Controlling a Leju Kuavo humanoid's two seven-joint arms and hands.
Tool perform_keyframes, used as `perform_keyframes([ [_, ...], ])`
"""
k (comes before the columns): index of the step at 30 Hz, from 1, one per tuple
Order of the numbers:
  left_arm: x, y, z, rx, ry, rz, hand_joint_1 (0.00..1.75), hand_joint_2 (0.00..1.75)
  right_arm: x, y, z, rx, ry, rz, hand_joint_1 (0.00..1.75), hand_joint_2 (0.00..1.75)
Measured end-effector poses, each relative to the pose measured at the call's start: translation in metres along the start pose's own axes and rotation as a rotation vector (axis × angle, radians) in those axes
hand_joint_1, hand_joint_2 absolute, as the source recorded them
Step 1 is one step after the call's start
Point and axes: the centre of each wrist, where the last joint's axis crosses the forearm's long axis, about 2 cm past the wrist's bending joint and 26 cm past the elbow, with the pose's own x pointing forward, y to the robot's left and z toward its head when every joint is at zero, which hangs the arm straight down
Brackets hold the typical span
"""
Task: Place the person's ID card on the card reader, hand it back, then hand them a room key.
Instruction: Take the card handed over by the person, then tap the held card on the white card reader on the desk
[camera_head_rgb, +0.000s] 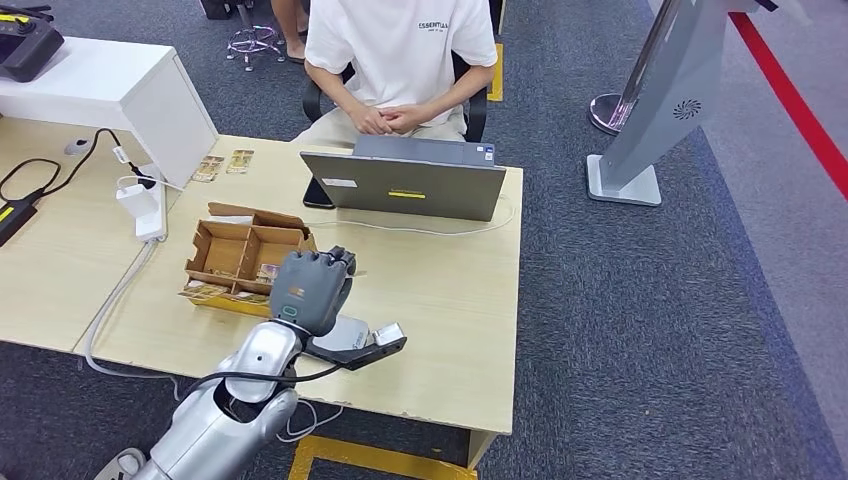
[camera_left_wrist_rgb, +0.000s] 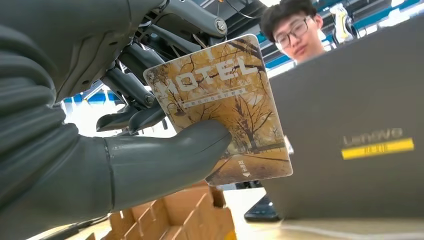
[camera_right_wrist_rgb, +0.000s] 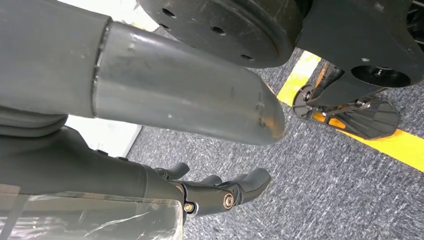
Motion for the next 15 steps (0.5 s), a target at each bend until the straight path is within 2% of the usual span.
perform_keyframes([
  [7, 0.002, -0.017, 0.007, -0.094, 0.049, -0.053, 1.75, 1.75, -0.002, -0.001, 0.0, -0.002, 0.004, -0.007, 0.0, 0.0],
  [15, 0.006, -0.036, 0.023, -0.177, 0.057, -0.048, 1.75, 1.75, -0.006, -0.003, 0.0, -0.007, 0.013, -0.02, 0.0, 0.0],
])
